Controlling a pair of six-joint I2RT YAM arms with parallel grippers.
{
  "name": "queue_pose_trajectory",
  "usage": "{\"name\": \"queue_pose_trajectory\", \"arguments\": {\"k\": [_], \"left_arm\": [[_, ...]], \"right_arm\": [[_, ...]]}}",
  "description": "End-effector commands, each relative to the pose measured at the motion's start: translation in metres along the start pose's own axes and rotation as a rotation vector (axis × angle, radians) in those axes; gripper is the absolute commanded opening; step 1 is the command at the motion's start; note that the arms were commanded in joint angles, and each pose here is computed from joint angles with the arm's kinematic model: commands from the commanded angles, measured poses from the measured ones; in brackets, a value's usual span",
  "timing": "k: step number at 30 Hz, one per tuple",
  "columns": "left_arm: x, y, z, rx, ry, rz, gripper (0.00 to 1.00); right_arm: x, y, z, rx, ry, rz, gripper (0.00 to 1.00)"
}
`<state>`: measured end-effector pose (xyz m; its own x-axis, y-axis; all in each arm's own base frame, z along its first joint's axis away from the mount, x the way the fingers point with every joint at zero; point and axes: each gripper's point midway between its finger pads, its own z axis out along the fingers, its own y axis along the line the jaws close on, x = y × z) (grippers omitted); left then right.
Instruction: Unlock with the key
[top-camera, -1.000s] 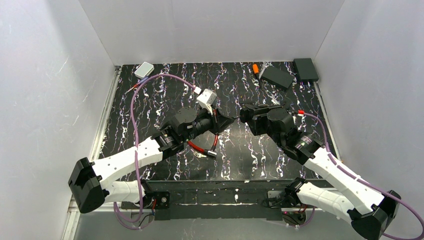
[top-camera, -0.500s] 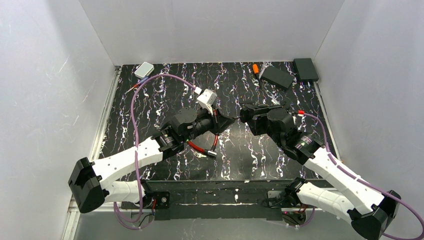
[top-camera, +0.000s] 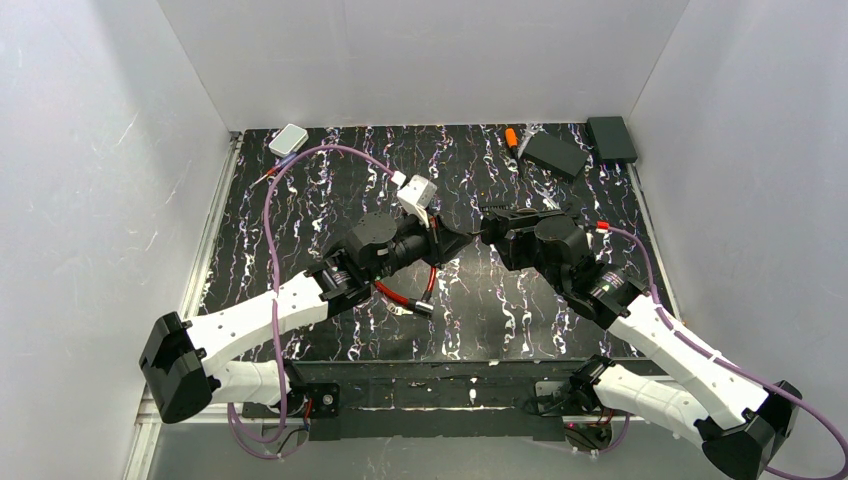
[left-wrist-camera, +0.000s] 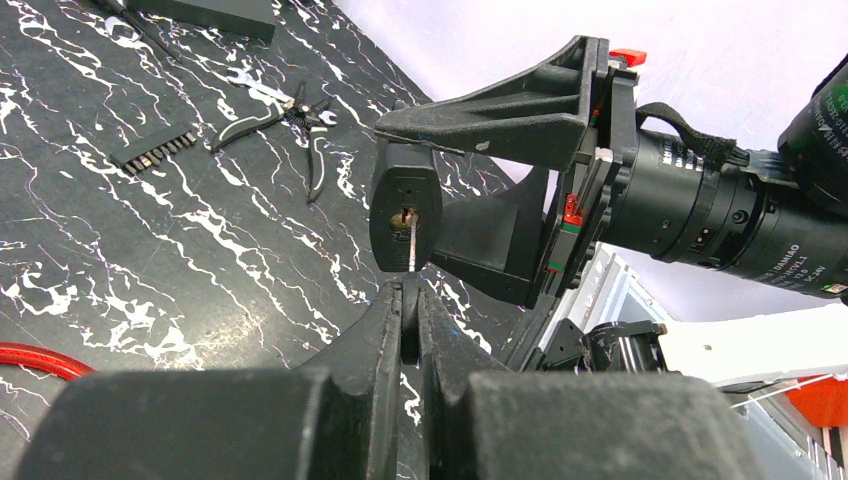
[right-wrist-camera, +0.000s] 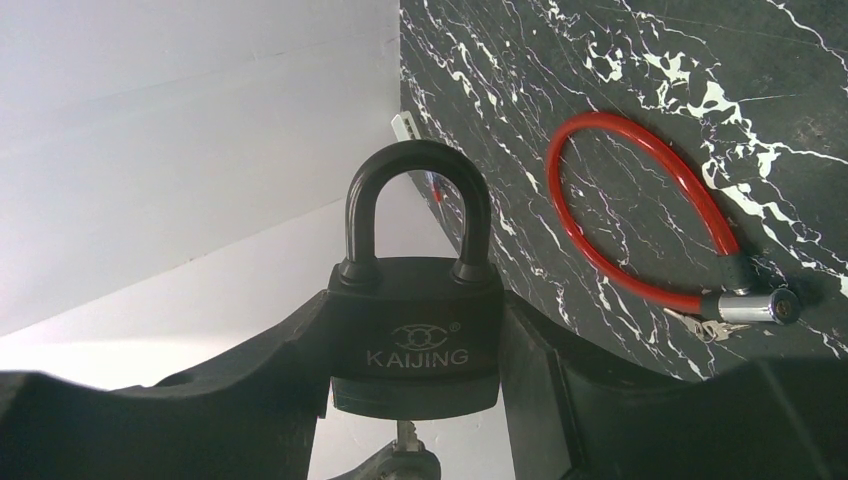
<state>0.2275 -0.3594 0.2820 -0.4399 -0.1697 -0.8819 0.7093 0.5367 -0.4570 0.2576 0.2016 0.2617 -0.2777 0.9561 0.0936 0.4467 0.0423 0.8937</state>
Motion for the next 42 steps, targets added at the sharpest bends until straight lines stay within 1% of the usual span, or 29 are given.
{"name": "queue_pose_trajectory", "arguments": {"k": [1, 7, 14, 28, 42], "left_arm": [[-0.025, -0.012, 0.002, 0.021, -0.071, 0.011, 0.0], [-0.024, -0.001, 0.001, -0.03, -0.085, 0.015, 0.0], [-0.019, -0.004, 0.005, -0.019, -0.069, 0.006, 0.0], [-0.015, -0.007, 0.003, -0.019, -0.075, -0.015, 0.0], [-0.003, 0.003, 0.008, -0.052, -0.055, -0.006, 0.0]], "right_arm": [[0.003, 0.036, -0.011, -0.115, 0.021, 0.076, 0.01], [0.007, 0.036, -0.012, -0.112, 0.041, 0.083, 0.01], [0.01, 0.038, -0.01, -0.112, 0.052, 0.094, 0.01], [0.001, 0.044, -0.011, -0.133, 0.011, 0.132, 0.01], [0.006, 0.04, -0.011, -0.123, 0.041, 0.142, 0.01]]}}
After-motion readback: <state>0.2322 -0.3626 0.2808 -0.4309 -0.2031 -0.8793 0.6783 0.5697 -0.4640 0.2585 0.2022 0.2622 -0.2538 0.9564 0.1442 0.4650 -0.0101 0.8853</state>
